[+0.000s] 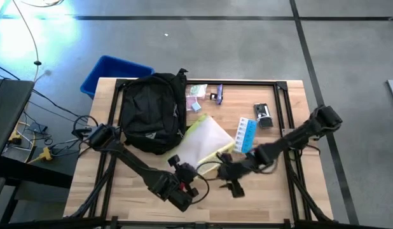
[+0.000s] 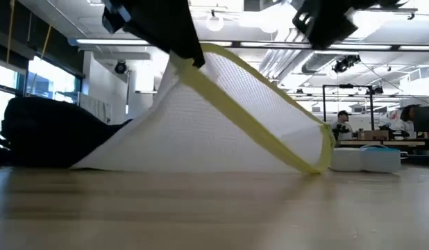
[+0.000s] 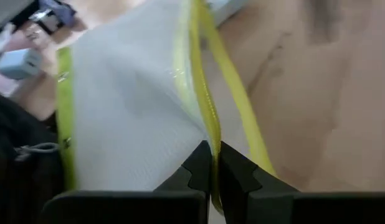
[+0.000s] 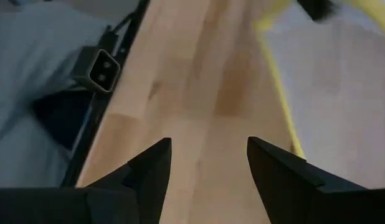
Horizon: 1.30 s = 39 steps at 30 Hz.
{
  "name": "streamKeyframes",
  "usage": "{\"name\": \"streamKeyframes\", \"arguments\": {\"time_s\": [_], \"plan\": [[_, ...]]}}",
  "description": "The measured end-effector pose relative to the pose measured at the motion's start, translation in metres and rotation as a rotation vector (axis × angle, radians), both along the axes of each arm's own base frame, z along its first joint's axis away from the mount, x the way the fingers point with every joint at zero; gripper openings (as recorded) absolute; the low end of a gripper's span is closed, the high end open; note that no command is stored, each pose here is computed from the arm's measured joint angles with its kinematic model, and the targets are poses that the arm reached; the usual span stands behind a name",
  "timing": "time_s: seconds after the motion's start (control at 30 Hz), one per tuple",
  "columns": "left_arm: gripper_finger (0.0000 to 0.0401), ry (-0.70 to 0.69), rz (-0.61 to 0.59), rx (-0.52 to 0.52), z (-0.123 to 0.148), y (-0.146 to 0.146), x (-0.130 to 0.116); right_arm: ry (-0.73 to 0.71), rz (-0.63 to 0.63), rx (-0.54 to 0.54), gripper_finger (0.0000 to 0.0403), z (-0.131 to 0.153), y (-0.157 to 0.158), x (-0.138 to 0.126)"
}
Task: Unpack backpack
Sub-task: Put the white medicine organizer into the yellow zip bag
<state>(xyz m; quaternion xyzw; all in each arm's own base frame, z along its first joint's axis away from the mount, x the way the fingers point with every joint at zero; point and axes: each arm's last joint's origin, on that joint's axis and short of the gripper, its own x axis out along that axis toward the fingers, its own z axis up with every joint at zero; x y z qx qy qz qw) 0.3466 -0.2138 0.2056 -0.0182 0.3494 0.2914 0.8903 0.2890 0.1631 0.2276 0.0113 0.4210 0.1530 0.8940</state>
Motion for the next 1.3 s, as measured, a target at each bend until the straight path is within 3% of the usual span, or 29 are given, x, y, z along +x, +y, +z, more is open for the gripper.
{"name": "streamKeyframes", "arguments": {"time_s": [0.1,0.3,0.43,0.63,0.77,1.07,1.17,1.3], "plan": [[0.0,0.027,0.039,0.028,-0.002,0.006,-0.004,-0.007,-0.177,-0.129,0.0199,0.008,0.004,-0.02],[0.0,0.081,0.128,0.052,-0.004,0.01,-0.019,0.242,-0.802,-0.25,0.0199,-0.009,-0.046,-0.056],[0.0,0.088,0.154,0.053,-0.004,0.008,-0.026,0.373,-0.965,-0.27,0.0199,-0.025,-0.081,-0.062],[0.0,0.086,0.146,0.042,-0.004,0.005,-0.027,0.473,-0.963,-0.168,0.0199,-0.049,-0.117,-0.055],[0.0,0.094,0.145,0.035,-0.005,0.005,-0.027,0.475,-0.943,-0.082,0.0199,-0.059,-0.121,-0.053],[0.0,0.05,0.182,0.125,-0.002,0.015,-0.025,0.488,-0.814,0.028,0.0199,-0.062,-0.074,-0.062],[0.0002,0.045,0.199,0.154,-0.002,0.024,-0.02,0.45,-0.776,0.011,0.0199,-0.051,-0.056,-0.063],[0.0028,0.141,0.184,0.185,-0.002,0.042,-0.01,0.372,-0.761,-0.023,0.0199,-0.03,-0.039,-0.062]]}}
